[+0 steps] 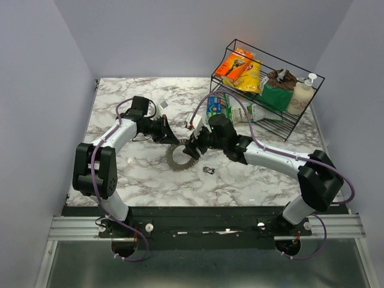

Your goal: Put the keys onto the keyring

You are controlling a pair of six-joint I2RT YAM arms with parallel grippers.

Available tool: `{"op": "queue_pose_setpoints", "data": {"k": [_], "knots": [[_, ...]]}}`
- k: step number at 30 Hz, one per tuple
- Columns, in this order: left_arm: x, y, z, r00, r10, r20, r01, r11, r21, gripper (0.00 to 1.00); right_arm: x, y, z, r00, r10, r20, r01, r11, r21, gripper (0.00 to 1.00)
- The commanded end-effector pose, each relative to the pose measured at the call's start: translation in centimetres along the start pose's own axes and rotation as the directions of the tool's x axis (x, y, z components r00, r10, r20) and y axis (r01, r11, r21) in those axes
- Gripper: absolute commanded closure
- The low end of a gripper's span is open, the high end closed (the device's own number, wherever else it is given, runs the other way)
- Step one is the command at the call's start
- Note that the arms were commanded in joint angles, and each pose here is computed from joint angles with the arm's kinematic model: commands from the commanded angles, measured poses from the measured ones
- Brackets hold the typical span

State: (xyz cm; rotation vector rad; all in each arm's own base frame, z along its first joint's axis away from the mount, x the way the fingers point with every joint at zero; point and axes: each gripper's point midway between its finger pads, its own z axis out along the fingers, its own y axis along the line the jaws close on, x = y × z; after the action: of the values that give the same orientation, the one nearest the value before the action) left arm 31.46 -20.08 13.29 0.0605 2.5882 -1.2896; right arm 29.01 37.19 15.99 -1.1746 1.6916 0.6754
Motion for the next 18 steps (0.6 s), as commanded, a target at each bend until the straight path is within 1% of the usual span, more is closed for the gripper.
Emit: {"op": "queue_pose_setpoints", "data": {"k": [1, 4, 8, 11, 13, 17, 18], "knots": [[-0.6, 1.6, 0.9, 0.999, -0.037, 0.024, 0.038, 0.998, -0.042, 1.0, -1.5, 0.5, 0.8, 0.999, 0.025, 0.043, -0.024, 0.999, -0.027, 0.22], [-0.2, 2.8, 1.3, 0.999, -0.051, 0.003, 0.051, 0.996, -0.076, 1.0, -1.7, 0.4, 1.1, 0.998, 0.046, 0.043, -0.044, 0.999, -0.029, 0.22], [0.1, 5.4, 2.4, 0.995, -0.102, -0.011, 0.1, 0.983, -0.152, 1.0, -0.9, 0.1, 2.2, 0.995, 0.096, 0.017, -0.096, 0.995, -0.022, 0.22], [-0.3, 6.9, 3.3, 0.988, -0.157, 0.006, 0.156, 0.971, -0.179, 1.0, -0.8, 0.0, 2.9, 0.989, 0.15, 0.001, -0.15, 0.989, -0.017, 0.22], [-1.1, 7.3, 3.9, 0.985, -0.172, 0.033, 0.175, 0.968, -0.177, 1.0, 0.0, 0.1, 3.6, 0.981, 0.189, -0.032, -0.19, 0.982, -0.021, 0.22], [-2.2, 8.8, 4.8, 0.983, -0.176, 0.048, 0.182, 0.96, -0.212, 1.0, 0.9, -0.5, 4.4, 0.972, 0.226, -0.071, -0.226, 0.974, 0.012, 0.21], [-2.2, 9.2, 4.8, 0.983, -0.182, 0.041, 0.186, 0.956, -0.227, 1.0, 0.9, -0.6, 4.6, 0.964, 0.255, -0.081, -0.254, 0.967, 0.025, 0.21]]}}
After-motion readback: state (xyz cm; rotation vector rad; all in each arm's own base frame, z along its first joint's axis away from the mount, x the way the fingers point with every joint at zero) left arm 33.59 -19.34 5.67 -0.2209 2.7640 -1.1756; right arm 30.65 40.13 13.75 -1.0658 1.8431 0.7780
